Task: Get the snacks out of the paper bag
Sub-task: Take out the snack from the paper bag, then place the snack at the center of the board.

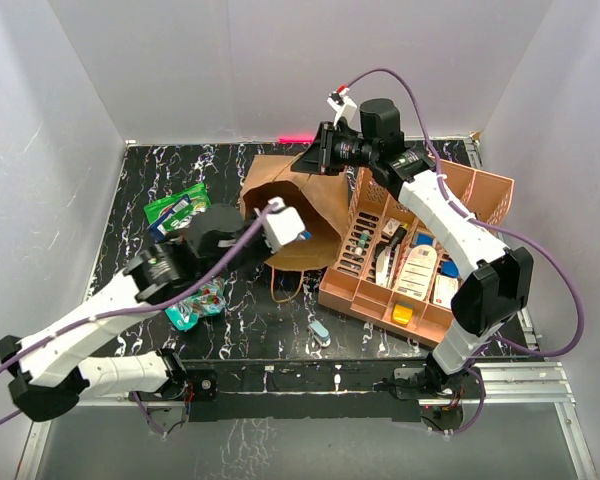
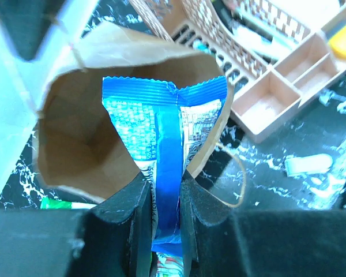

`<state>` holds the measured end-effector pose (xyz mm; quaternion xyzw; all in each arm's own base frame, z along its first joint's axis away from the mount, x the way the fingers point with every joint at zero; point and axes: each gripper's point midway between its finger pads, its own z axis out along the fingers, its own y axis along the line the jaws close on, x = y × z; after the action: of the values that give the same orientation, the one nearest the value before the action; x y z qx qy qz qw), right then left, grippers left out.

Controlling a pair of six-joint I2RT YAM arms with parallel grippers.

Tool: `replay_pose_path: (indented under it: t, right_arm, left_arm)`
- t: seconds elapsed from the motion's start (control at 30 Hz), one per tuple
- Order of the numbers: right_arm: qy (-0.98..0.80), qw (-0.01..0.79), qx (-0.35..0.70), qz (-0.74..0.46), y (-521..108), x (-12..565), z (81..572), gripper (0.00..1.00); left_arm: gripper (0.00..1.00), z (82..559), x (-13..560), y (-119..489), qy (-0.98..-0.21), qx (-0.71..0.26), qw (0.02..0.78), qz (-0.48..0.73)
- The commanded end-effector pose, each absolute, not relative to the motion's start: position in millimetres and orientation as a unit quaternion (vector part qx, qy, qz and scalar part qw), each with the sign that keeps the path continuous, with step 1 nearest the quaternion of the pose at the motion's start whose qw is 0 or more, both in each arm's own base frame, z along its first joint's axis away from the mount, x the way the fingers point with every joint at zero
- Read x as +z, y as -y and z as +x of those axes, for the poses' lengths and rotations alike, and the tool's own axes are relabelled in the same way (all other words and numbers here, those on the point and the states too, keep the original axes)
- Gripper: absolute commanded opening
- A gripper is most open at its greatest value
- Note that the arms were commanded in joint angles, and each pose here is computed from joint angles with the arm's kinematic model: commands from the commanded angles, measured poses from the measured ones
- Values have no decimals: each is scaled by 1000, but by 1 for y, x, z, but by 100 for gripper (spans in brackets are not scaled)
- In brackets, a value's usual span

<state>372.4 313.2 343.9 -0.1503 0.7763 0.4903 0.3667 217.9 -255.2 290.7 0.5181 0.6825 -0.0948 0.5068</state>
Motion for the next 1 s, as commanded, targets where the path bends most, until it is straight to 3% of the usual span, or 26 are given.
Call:
replay_pose_path:
  t: [0.0, 0.17, 0.33, 0.63, 0.8, 0.97]
  right_arm:
    - [-750, 424, 484, -157, -299, 375, 371, 7]
    - [-750, 422, 484, -156, -295, 372, 365, 7]
    - [-749, 423, 485, -157, -293, 374, 361, 7]
    - [-746, 421, 491, -160, -293, 382, 357, 7]
    - [-745, 418, 495, -161, -293, 382, 353, 7]
    - [-745, 412, 500, -160, -294, 378, 352, 7]
  left_arm:
    - [11, 207, 357, 236, -690, -137, 563, 434]
    - [11, 245, 400, 189, -717, -8, 620, 319]
    - [9, 283, 403, 143, -740, 102, 623, 231]
    - [3, 350, 304, 66, -852, 36, 508, 119]
    - [2, 326, 244, 58, -904, 31, 422, 60]
    - [0, 289, 203, 52, -925, 5, 356, -132]
